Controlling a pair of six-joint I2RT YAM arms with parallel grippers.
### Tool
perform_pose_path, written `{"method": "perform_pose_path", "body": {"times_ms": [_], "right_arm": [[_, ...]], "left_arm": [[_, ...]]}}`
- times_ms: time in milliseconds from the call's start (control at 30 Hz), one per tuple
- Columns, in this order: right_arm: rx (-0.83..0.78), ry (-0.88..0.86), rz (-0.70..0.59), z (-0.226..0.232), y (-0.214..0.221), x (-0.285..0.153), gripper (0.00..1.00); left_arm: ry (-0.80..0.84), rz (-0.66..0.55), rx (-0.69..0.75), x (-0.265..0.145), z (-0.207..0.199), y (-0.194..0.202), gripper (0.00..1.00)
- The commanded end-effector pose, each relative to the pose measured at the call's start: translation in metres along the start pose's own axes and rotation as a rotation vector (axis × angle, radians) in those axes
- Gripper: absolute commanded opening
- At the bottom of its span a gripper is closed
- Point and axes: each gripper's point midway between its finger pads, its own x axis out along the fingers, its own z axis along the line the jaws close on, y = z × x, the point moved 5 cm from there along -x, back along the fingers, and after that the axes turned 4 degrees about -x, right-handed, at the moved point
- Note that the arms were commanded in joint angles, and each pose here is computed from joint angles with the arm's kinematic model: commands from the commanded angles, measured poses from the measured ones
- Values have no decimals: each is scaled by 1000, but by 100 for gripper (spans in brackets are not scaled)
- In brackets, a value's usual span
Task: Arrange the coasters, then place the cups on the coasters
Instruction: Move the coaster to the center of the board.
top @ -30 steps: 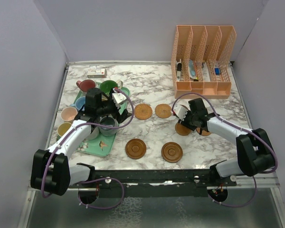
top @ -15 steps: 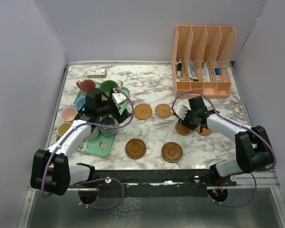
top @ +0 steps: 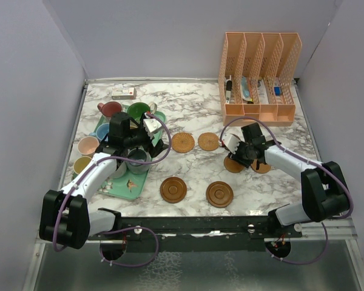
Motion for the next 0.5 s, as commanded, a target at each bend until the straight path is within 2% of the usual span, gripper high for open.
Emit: {"method": "perform_pose_path", "body": {"times_ms": [0,467], "right_arm": [[27,-158,85,34,22,-2,42],[21,-199,61,36,17,-7,42]], "left_arm": [[31,-22,5,2,-3,1,94],[34,-25,8,1,-4,1,95]]}}
